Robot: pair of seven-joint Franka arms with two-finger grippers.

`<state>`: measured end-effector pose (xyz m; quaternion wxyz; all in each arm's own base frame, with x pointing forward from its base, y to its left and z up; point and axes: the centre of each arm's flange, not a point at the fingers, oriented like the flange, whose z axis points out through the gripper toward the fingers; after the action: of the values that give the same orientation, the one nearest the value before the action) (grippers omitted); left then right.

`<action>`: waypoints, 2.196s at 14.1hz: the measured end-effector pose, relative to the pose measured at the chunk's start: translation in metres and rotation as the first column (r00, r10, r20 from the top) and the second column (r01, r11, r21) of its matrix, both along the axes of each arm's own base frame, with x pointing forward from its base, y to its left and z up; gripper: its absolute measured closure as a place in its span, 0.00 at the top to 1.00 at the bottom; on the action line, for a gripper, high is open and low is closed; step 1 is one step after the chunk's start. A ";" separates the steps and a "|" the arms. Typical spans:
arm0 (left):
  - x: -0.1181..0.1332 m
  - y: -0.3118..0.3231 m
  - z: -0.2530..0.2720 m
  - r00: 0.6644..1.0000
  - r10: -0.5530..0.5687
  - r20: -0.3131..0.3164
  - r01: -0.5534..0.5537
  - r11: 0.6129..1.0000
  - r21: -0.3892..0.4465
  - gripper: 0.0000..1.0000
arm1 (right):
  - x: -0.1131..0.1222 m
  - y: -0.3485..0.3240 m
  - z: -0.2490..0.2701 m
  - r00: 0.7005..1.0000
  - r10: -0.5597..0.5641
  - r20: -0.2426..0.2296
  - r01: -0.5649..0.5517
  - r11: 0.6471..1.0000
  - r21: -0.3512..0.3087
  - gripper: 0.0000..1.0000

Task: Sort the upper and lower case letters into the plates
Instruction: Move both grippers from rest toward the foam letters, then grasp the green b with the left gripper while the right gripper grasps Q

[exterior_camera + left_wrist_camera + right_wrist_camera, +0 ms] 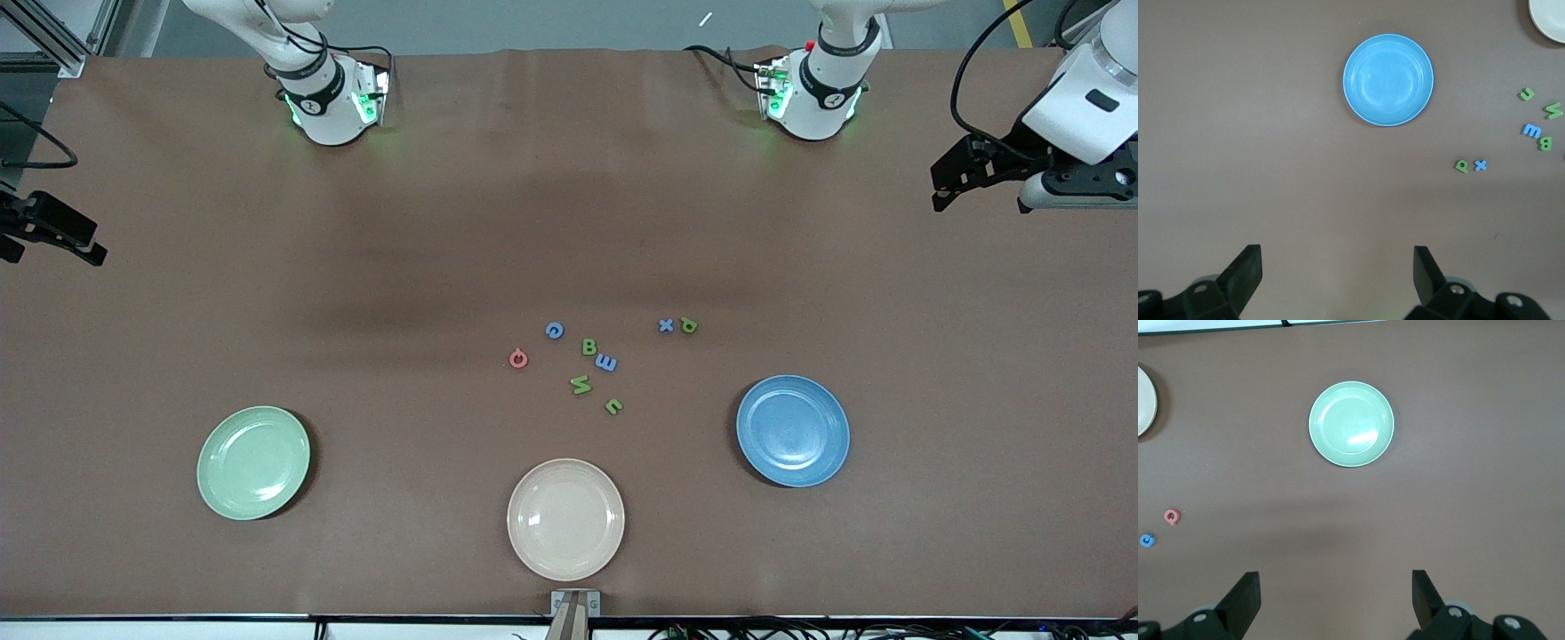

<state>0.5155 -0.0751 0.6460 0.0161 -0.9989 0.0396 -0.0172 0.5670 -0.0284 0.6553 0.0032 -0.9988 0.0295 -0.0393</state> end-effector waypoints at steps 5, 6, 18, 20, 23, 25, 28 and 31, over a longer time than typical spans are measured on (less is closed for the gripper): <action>0.002 0.000 -0.003 1.000 -0.015 -0.009 0.015 1.000 0.000 1.00 | 0.000 0.000 0.000 1.000 0.000 0.000 0.000 1.000 0.000 1.00; 0.005 -0.001 -0.007 1.000 -0.018 -0.016 0.017 1.000 -0.001 1.00 | 0.000 0.000 0.000 1.000 0.000 0.000 0.000 1.000 0.000 1.00; 0.053 -0.136 -0.248 0.964 0.259 -0.061 -0.262 0.963 -0.058 1.00 | 0.070 0.095 -0.142 0.977 0.150 -0.149 -0.149 0.989 0.014 1.00; 0.037 -0.150 -0.284 0.948 0.316 -0.047 -0.318 0.945 -0.074 1.00 | 0.078 0.127 -0.181 0.962 0.194 -0.193 -0.194 0.981 0.018 1.00; 0.018 -0.174 -0.327 0.918 0.395 -0.040 -0.397 0.914 -0.085 1.00 | 0.087 0.171 -0.233 0.945 0.248 -0.212 -0.250 0.968 0.019 1.00; 0.010 -0.192 -0.359 0.891 0.450 -0.057 -0.454 0.887 -0.086 0.99 | 0.095 0.195 -0.263 0.947 0.260 -0.187 -0.261 0.965 0.018 1.00; 0.002 -0.209 -0.403 0.859 0.509 -0.058 -0.512 0.857 -0.059 0.92 | 0.096 0.235 -0.308 0.969 0.164 -0.185 -0.165 0.986 0.006 1.00; -0.006 -0.216 -0.438 0.823 0.565 -0.060 -0.566 0.824 -0.009 0.75 | 0.082 0.297 -0.353 0.983 0.016 -0.184 -0.020 1.000 -0.017 1.00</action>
<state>0.5092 -0.2909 0.2084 0.0064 -0.9660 -0.2580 0.0151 0.6489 0.2687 0.3021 -0.0088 -0.9983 0.0202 0.0531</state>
